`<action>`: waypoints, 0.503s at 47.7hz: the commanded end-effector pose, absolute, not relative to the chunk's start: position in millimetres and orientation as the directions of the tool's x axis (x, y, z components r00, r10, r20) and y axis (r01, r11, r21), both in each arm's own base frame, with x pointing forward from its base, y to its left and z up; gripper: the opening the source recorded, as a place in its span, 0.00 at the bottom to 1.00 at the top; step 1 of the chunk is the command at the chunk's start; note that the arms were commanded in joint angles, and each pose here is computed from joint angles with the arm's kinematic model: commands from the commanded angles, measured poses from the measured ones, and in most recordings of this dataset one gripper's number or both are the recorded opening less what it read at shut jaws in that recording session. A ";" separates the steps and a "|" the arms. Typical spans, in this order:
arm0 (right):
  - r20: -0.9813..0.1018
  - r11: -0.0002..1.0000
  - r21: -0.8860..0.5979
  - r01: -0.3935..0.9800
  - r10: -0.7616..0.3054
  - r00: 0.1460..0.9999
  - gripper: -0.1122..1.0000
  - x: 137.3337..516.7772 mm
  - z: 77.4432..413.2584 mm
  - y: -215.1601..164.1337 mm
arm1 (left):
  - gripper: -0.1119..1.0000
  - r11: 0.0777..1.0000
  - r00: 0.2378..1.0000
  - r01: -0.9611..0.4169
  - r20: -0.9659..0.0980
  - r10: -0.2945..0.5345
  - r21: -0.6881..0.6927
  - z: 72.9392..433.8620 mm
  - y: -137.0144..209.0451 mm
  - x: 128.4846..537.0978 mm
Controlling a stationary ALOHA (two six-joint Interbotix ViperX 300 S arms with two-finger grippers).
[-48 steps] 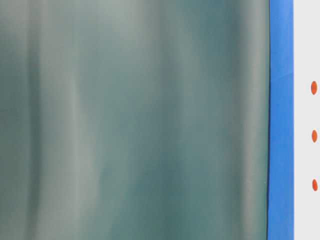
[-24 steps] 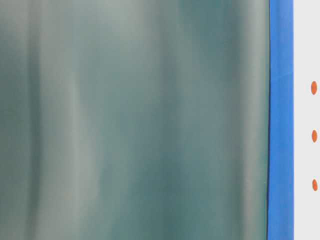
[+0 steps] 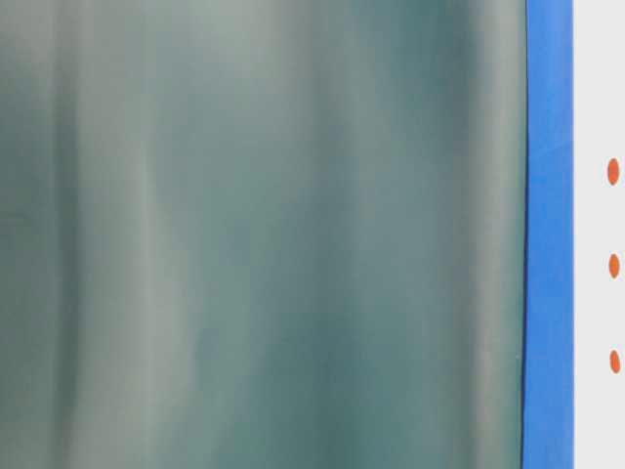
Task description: Touch the tip of the soldering iron to the tip of the solder at the mark.
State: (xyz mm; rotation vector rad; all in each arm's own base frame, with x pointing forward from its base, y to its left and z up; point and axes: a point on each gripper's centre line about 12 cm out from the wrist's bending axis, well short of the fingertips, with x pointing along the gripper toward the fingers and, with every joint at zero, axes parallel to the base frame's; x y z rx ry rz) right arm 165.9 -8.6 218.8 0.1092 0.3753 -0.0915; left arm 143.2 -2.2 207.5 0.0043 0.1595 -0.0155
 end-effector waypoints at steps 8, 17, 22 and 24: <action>-0.367 0.990 0.105 0.094 -0.050 0.929 0.81 172.2 213.0 -6.5 | 0.82 1.000 0.991 0.015 -0.135 -0.014 0.006 211.4 -2.0 143.2; -0.364 0.990 0.105 0.090 -0.046 0.930 0.81 173.0 213.0 -6.0 | 0.82 1.000 0.990 0.015 -0.138 -0.014 0.006 210.5 -2.0 143.5; -0.364 0.990 0.105 0.092 -0.047 0.930 0.81 173.0 213.0 -6.3 | 0.82 1.000 0.990 0.015 -0.139 -0.014 0.008 209.9 -2.0 143.4; -0.367 0.990 0.105 0.092 -0.047 0.929 0.81 172.9 212.1 -6.3 | 0.82 1.000 0.990 0.015 -0.139 -0.014 0.009 209.9 -2.0 143.4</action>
